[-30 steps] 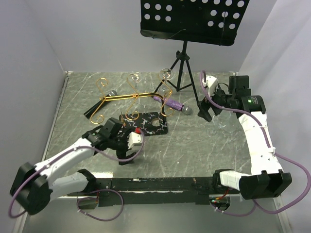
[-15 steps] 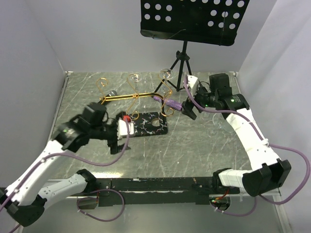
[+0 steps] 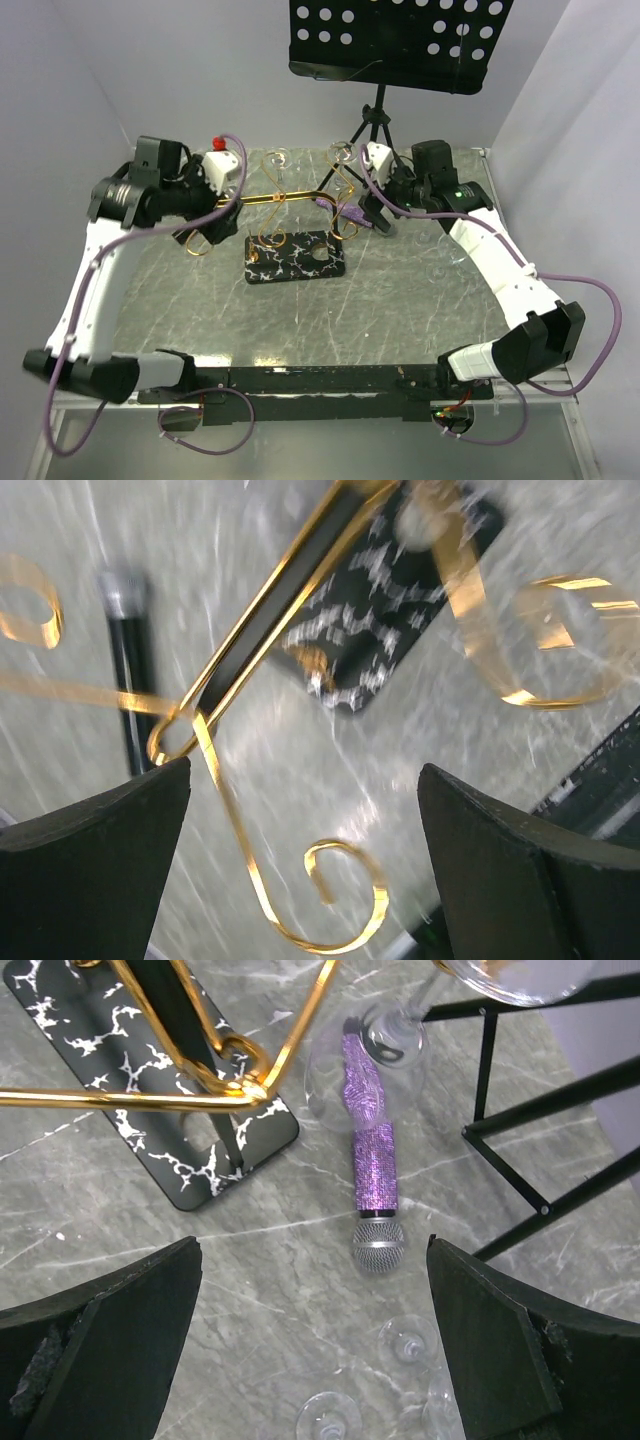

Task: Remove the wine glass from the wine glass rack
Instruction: Adjust the wine rack at the center of the board.

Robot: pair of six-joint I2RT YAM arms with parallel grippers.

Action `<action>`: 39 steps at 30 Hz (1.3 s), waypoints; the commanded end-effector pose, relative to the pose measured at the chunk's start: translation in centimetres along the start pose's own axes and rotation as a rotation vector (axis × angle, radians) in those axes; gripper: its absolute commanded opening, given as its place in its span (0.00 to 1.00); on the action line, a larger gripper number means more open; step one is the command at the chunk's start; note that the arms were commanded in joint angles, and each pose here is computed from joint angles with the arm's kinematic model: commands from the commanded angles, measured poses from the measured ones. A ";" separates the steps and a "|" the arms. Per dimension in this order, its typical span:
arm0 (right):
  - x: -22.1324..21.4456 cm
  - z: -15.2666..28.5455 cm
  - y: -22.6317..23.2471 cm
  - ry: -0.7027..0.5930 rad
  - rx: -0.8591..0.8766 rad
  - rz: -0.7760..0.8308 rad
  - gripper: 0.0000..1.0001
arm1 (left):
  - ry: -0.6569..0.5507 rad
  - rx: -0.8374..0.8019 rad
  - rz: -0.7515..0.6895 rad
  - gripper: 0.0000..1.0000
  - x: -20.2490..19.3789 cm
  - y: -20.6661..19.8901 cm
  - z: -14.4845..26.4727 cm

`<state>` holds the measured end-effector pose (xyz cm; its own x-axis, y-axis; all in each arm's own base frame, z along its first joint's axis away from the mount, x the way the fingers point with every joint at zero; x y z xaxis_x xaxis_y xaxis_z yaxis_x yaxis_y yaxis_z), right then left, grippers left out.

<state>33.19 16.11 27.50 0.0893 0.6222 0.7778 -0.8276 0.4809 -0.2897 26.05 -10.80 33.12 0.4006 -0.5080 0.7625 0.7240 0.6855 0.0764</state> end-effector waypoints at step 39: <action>2.1 1.5 8.8 -0.067 0.223 0.321 0.98 | 0.222 0.526 0.113 1.00 -2.9 13.2 1.8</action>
<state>26.68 20.58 26.08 -0.1640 0.7019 0.6932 -0.9134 0.1573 -0.3754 30.69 -0.72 30.49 0.6821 -0.4423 0.5823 0.3798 0.8948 0.2348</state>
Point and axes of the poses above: each gripper's point midway between its finger pads, its own z axis back along the fingers, its own y axis along the line the jaws close on, x = y × z, the point moved 2 cm from there along z, back along the fingers, and after that the axes turned 4 degrees about z, right-handed, at the moved point
